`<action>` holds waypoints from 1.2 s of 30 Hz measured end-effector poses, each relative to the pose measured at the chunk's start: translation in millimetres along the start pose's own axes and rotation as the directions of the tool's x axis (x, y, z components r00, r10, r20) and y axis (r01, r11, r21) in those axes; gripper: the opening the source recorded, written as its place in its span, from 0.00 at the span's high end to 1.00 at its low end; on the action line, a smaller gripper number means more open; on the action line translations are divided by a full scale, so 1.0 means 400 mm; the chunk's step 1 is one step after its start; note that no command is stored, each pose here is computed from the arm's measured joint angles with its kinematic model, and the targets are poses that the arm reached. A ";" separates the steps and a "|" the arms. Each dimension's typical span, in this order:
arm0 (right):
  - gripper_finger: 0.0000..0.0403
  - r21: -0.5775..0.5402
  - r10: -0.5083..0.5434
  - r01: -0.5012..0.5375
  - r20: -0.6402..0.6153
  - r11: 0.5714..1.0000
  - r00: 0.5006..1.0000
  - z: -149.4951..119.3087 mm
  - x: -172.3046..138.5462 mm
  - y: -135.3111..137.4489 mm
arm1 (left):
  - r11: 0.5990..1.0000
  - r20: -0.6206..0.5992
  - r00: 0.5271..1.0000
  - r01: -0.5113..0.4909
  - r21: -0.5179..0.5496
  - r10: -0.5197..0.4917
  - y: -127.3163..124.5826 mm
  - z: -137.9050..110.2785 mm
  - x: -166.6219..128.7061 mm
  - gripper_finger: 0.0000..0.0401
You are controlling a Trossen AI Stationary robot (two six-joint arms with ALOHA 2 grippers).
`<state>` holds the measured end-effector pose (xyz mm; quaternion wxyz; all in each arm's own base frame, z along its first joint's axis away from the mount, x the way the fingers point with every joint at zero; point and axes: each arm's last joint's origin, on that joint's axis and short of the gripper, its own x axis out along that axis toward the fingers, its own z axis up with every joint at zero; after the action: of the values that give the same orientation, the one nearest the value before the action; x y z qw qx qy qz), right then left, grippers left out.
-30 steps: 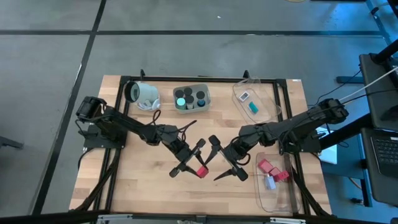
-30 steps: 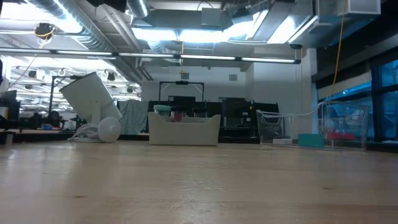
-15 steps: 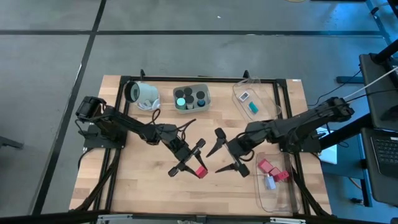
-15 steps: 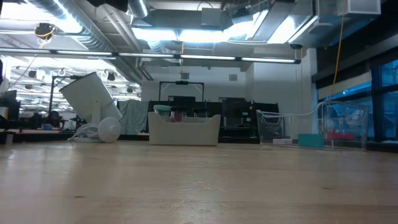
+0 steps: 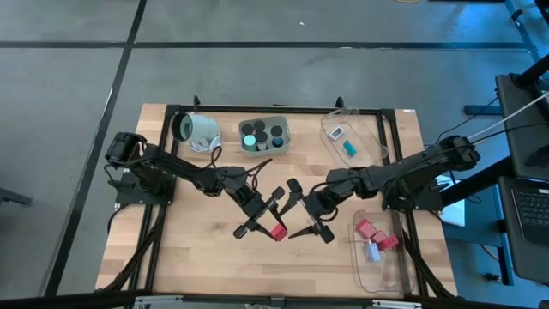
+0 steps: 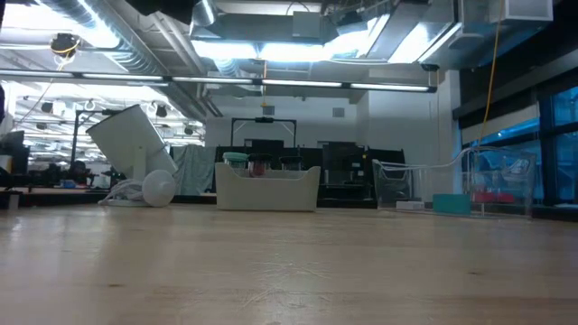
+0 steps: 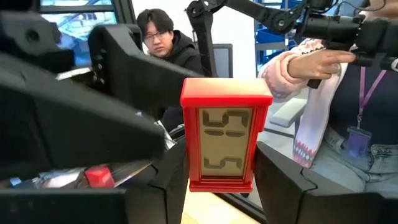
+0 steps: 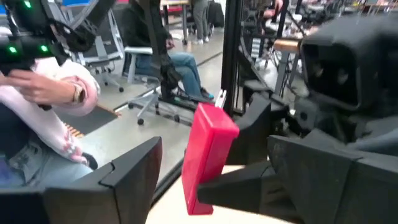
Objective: Pick & Place Office items
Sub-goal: Put the red digital clock into the top transparent bin
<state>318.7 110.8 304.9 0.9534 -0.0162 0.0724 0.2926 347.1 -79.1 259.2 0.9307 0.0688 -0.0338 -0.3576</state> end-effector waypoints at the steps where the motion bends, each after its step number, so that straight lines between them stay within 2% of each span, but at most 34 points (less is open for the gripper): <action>1: 0.27 0.004 0.003 -0.002 -0.007 1.000 1.000 -0.003 0.000 -0.003 | 1.000 -0.002 1.000 -0.001 -0.001 0.001 0.001 -0.001 0.000 0.63; 8: 0.27 -0.005 0.013 -0.013 0.015 1.000 1.000 0.003 -0.001 -0.005 | 1.000 -0.004 1.000 0.003 0.027 -0.003 0.000 -0.001 0.000 0.63; 16: 0.35 -0.007 0.013 -0.013 0.026 1.000 1.000 0.005 -0.001 -0.005 | 0.998 -0.004 1.000 0.003 0.065 -0.003 0.000 -0.001 0.000 0.63; 25: 0.37 0.021 0.018 -0.018 -0.003 1.000 1.000 -0.002 -0.001 -0.005 | 1.000 -0.005 1.000 0.003 0.010 -0.003 0.000 -0.002 0.000 0.63; 36: 0.37 0.023 -0.012 0.012 -0.005 1.000 1.000 -0.002 -0.002 -0.009 | 1.000 -0.003 1.000 0.016 -0.005 -0.016 -0.006 -0.001 0.003 0.63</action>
<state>319.9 107.5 304.0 0.9550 -0.0064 0.0781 0.2861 346.5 -81.5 258.6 0.9281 0.0673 -0.0311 -0.3648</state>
